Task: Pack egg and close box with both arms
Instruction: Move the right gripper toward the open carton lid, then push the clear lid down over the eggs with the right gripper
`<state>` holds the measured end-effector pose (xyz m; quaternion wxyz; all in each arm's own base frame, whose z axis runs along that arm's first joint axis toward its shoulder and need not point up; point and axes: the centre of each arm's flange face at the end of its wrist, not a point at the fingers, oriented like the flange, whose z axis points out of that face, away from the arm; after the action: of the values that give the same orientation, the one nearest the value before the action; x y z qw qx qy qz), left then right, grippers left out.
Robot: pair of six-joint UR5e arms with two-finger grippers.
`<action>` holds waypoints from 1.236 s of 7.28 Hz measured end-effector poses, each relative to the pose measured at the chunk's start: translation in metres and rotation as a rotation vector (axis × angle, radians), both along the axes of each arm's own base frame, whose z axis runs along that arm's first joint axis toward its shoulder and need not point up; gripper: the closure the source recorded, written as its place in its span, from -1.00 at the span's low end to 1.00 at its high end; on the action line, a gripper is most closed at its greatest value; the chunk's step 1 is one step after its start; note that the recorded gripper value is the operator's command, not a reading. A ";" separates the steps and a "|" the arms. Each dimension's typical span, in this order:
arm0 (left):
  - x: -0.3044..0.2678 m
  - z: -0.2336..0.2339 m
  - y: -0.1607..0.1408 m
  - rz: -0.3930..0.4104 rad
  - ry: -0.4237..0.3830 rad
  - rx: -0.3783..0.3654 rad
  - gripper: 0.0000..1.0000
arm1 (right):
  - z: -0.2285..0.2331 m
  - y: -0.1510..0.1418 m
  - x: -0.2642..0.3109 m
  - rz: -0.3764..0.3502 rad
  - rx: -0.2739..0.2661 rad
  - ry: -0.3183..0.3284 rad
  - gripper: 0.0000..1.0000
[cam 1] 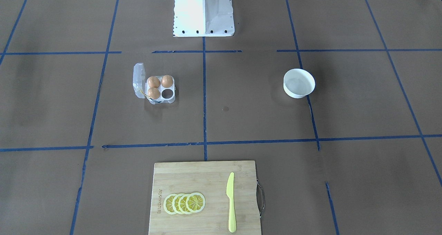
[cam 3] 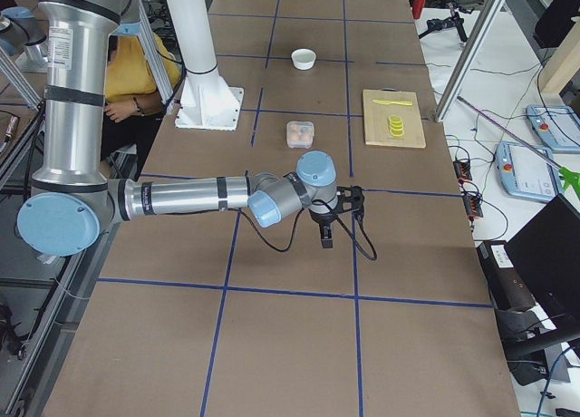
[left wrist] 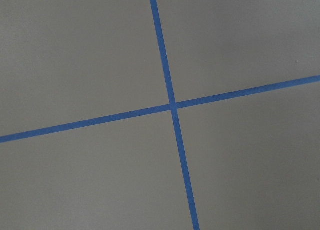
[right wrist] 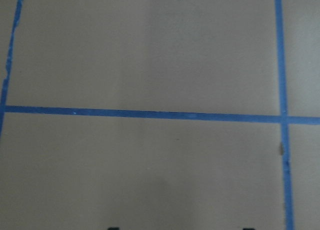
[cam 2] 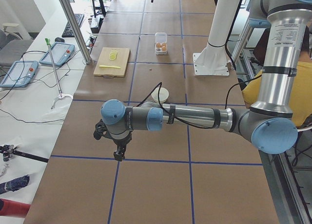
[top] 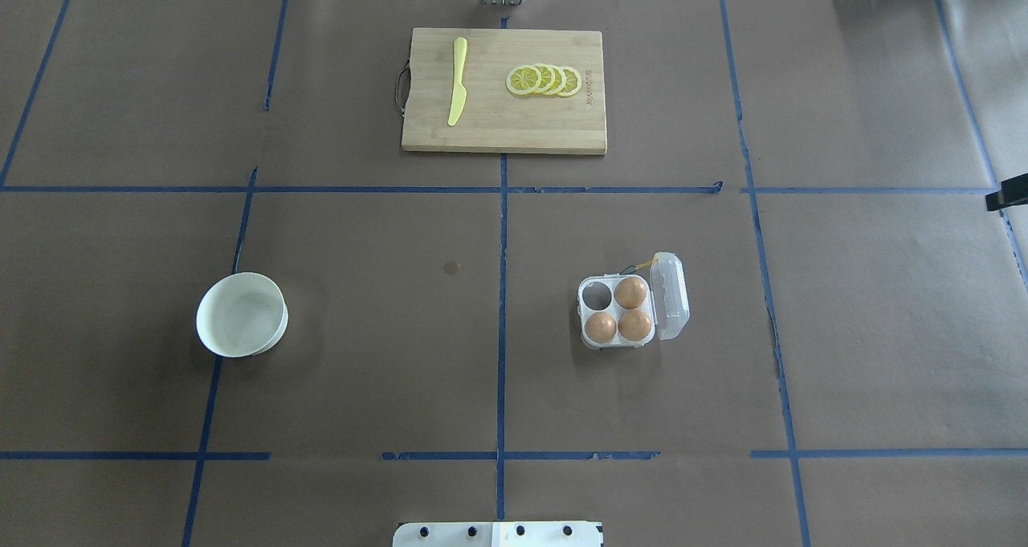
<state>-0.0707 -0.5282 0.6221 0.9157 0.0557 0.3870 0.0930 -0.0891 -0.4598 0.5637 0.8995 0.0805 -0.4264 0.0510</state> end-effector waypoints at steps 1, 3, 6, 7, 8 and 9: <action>0.000 -0.001 0.000 0.001 0.000 0.004 -1.00 | -0.014 0.012 -0.044 0.040 -0.079 -0.081 1.00; 0.000 -0.001 -0.001 0.002 0.000 0.007 -1.00 | -0.043 0.036 -0.106 0.053 -0.153 -0.230 1.00; 0.001 -0.004 -0.002 0.002 0.004 0.011 -1.00 | -0.113 0.050 -0.204 0.023 -0.113 -0.387 1.00; 0.001 -0.005 -0.003 0.002 0.004 0.013 -1.00 | -0.138 0.051 -0.230 0.004 -0.079 -0.421 1.00; 0.001 -0.005 -0.003 0.003 0.005 0.014 -1.00 | -0.158 0.051 -0.248 -0.010 -0.050 -0.447 1.00; 0.001 -0.006 -0.004 0.003 0.005 0.015 -1.00 | -0.176 0.052 -0.265 -0.013 -0.020 -0.467 1.00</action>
<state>-0.0693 -0.5318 0.6162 0.9142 0.0622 0.3885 0.0971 -0.3540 -0.4075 0.3881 0.7774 0.0546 -0.6231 0.0667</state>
